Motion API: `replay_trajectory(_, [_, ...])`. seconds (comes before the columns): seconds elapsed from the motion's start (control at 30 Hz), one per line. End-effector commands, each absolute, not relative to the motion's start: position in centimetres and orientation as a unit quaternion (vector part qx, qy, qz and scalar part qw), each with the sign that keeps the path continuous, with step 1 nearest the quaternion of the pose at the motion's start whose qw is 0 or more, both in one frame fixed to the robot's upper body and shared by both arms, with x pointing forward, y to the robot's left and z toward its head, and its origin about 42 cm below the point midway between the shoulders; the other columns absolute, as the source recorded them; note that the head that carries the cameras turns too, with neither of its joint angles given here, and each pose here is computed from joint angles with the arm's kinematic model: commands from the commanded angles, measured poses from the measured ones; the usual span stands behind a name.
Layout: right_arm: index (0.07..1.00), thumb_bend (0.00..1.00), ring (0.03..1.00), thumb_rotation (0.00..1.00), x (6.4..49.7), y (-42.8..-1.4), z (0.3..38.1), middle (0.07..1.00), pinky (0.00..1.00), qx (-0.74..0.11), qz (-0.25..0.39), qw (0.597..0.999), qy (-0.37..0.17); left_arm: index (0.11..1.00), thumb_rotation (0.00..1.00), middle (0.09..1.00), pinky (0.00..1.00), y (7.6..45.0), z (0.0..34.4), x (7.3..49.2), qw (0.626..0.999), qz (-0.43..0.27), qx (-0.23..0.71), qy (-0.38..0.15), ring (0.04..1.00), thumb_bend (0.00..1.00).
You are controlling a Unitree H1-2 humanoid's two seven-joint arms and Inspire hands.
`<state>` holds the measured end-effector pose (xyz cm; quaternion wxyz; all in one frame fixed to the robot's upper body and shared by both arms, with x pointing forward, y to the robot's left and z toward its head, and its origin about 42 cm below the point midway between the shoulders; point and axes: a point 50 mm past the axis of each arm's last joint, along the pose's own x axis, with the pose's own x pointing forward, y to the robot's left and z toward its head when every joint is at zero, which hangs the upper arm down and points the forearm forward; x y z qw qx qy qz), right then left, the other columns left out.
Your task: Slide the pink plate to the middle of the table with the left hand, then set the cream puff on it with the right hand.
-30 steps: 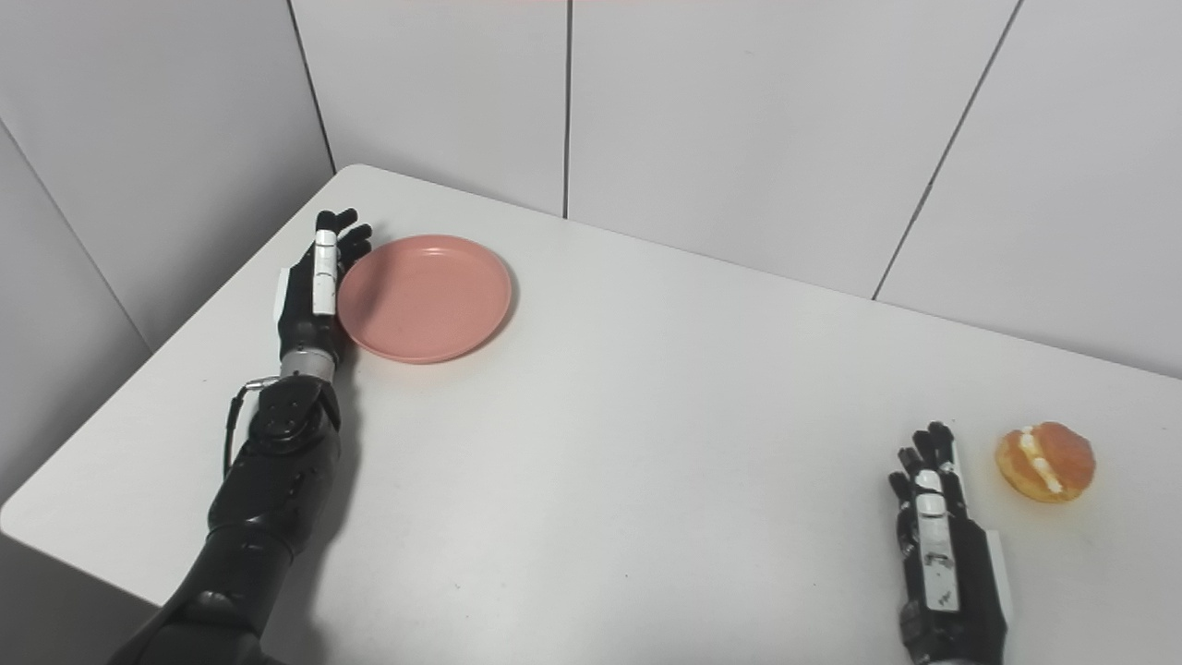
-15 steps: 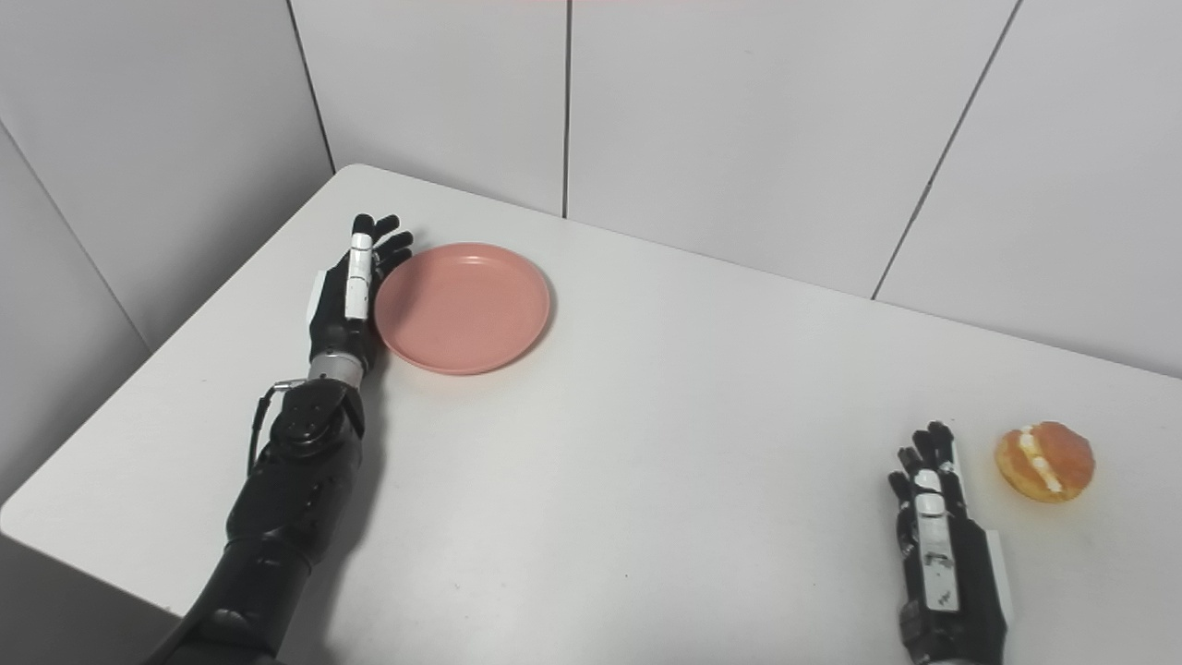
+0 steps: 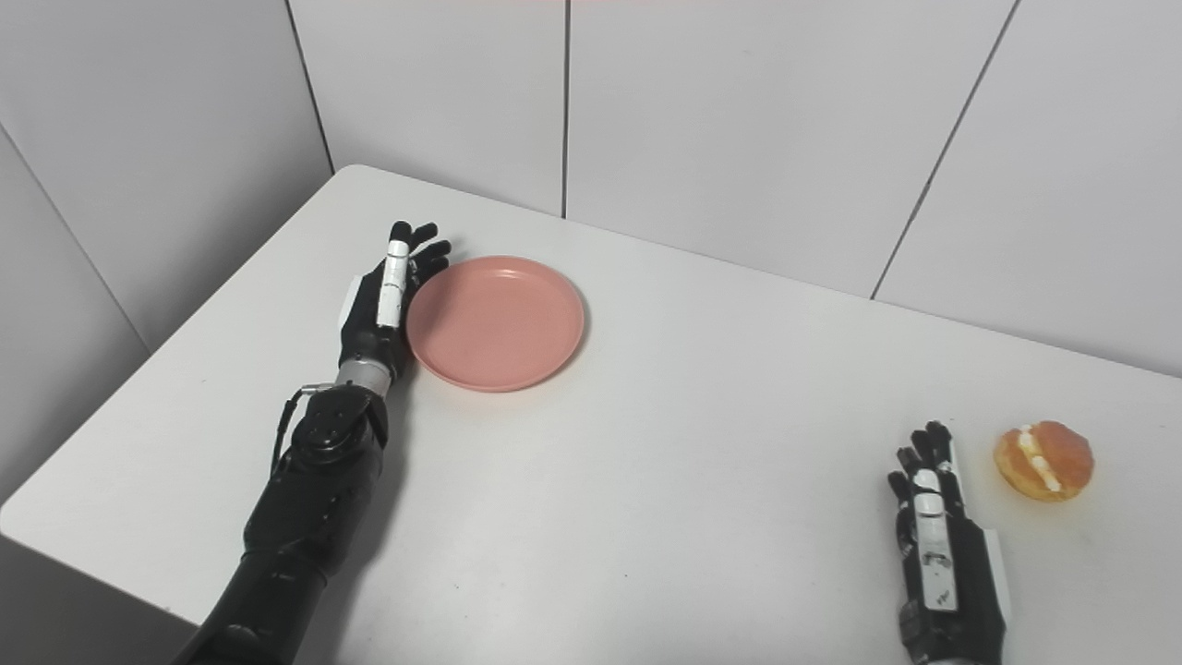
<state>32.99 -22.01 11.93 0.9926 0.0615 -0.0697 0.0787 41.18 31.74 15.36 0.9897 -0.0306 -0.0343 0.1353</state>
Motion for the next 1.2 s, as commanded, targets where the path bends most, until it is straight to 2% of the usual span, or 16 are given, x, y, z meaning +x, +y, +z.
replay_trajectory(0.0, [1.000, 0.58, 1.000, 0.83, 33.2, -22.0, 12.8, 1.000, 1.00, 0.070, 0.080, 0.991, -0.085, 0.817, 1.00, 0.821, 0.89, 30.0, 16.2, 41.7, 0.994, 0.100, -0.022, -0.044, 0.854, 0.72])
replay_trajectory(0.5, [1.000, 0.58, 1.000, 0.85, 33.3, -22.0, 12.8, 1.000, 1.00, 0.054, 0.078, 0.992, -0.088, 0.817, 1.00, 0.819, 0.89, 27.3, 15.6, 41.7, 0.998, 0.058, -0.009, -0.024, 0.861, 0.71])
replay_trajectory(0.93, [1.000, 0.60, 1.000, 0.83, 33.4, -21.5, 12.5, 1.000, 1.00, 0.060, 0.080, 0.991, -0.089, 0.829, 1.00, 0.854, 0.90, 25.1, 15.0, 41.4, 1.000, 0.008, 0.007, -0.023, 0.883, 0.71])
replay_trajectory(1.17, [1.000, 0.54, 1.000, 0.88, 33.0, -21.2, 13.0, 1.000, 1.00, 0.045, 0.075, 0.991, -0.098, 0.846, 1.00, 0.875, 0.88, 24.1, 14.9, 41.0, 0.999, -0.021, 0.009, -0.024, 0.881, 0.69])
